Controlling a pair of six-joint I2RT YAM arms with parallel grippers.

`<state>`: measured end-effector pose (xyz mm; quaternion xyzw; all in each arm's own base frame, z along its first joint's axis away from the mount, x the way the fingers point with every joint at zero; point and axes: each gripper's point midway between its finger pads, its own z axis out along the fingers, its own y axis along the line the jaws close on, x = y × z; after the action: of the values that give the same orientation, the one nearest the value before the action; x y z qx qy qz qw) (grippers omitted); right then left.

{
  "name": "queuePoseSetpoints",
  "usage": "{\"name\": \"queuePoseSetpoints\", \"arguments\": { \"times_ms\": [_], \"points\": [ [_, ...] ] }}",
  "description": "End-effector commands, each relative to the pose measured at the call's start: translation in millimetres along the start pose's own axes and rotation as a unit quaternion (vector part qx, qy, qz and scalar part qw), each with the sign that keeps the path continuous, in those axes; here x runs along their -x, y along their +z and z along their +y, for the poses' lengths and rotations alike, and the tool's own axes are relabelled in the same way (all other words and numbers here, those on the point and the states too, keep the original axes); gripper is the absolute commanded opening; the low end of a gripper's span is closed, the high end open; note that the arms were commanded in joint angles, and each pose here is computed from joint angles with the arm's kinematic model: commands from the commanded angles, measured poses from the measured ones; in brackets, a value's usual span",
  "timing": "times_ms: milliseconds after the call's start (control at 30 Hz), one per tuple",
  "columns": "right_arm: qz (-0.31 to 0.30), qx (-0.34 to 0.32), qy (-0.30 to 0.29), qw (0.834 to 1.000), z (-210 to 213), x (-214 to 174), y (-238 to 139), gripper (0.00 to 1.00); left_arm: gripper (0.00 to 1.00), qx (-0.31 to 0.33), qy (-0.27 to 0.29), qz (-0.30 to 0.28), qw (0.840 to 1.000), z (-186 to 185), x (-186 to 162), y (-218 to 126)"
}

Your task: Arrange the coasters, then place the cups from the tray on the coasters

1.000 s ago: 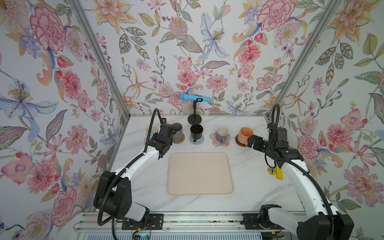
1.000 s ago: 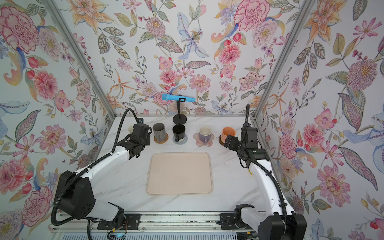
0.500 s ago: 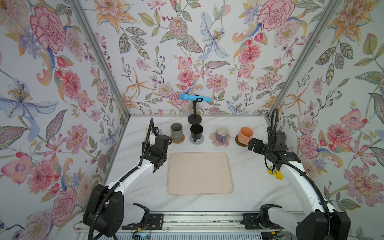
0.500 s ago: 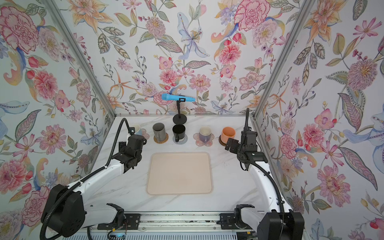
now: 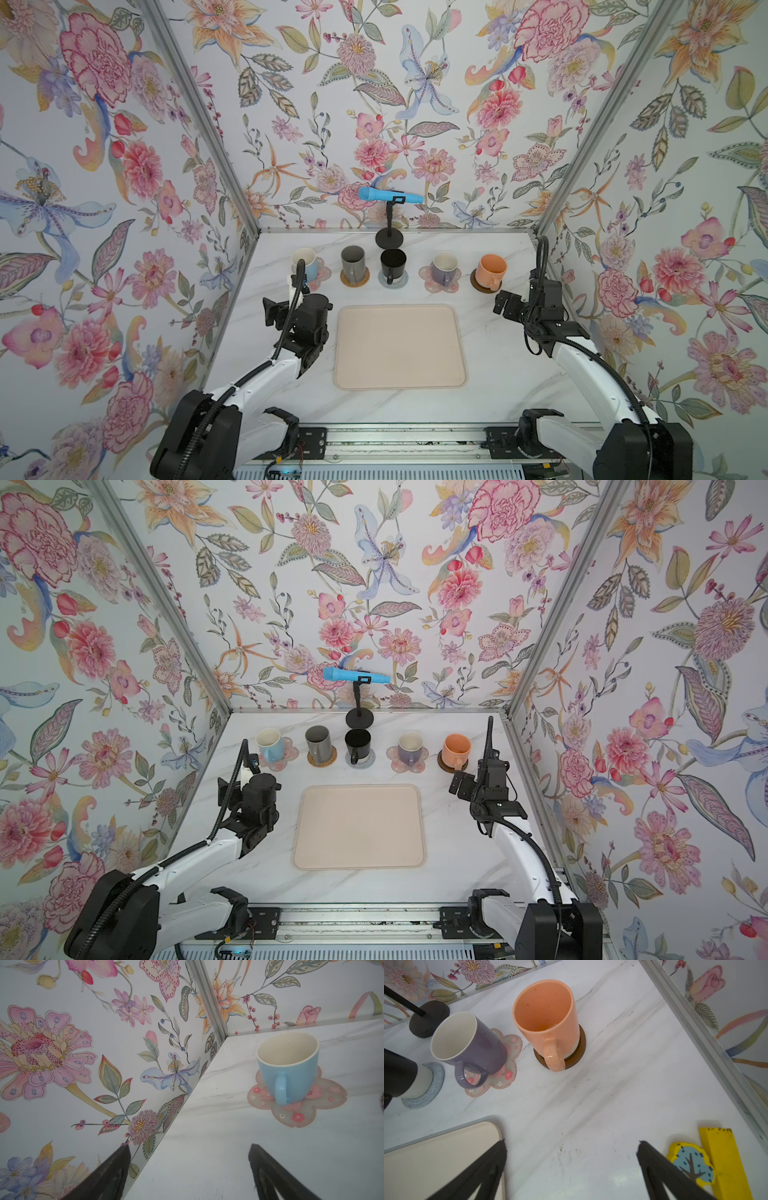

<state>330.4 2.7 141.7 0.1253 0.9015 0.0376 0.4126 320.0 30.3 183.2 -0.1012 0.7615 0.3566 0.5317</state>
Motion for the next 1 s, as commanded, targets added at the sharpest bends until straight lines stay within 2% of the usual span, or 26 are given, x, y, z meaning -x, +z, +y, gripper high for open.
{"name": "queuePoseSetpoints", "arguments": {
  "times_ms": [0, 300, 500, 700, 833, 967],
  "points": [
    [-0.048, 0.001, -0.016, 0.999, 1.0, 19.5, -0.5, 0.99, 0.99, 0.019, -0.046, -0.025, 0.998, 8.3, 7.8, 0.5],
    [-0.086, -0.039, -0.014, 0.995, -16.0, 24.1, 8.9, 0.99, 0.99, 0.025, -0.067, -0.054, 0.996, 6.5, 0.4, 1.4],
    [-0.109, -0.063, -0.046, 0.991, -26.1, 20.4, 14.2, 0.99, 0.99, 0.039, -0.062, -0.052, 0.996, 1.7, -13.1, 7.2],
    [-0.129, -0.082, -0.054, 0.987, -36.2, 12.7, 17.2, 0.99, 0.99, 0.064, -0.091, -0.062, 0.992, 9.2, -17.8, 9.3],
    [-0.142, -0.080, -0.054, 0.985, -36.9, 9.4, 20.3, 0.99, 0.99, 0.052, -0.132, -0.079, 0.987, 12.4, -19.8, 12.1],
    [-0.158, -0.071, -0.054, 0.983, -34.9, 9.7, 22.0, 0.99, 0.99, 0.031, -0.129, -0.099, 0.986, 8.3, -14.4, 10.2]
  ]
}}
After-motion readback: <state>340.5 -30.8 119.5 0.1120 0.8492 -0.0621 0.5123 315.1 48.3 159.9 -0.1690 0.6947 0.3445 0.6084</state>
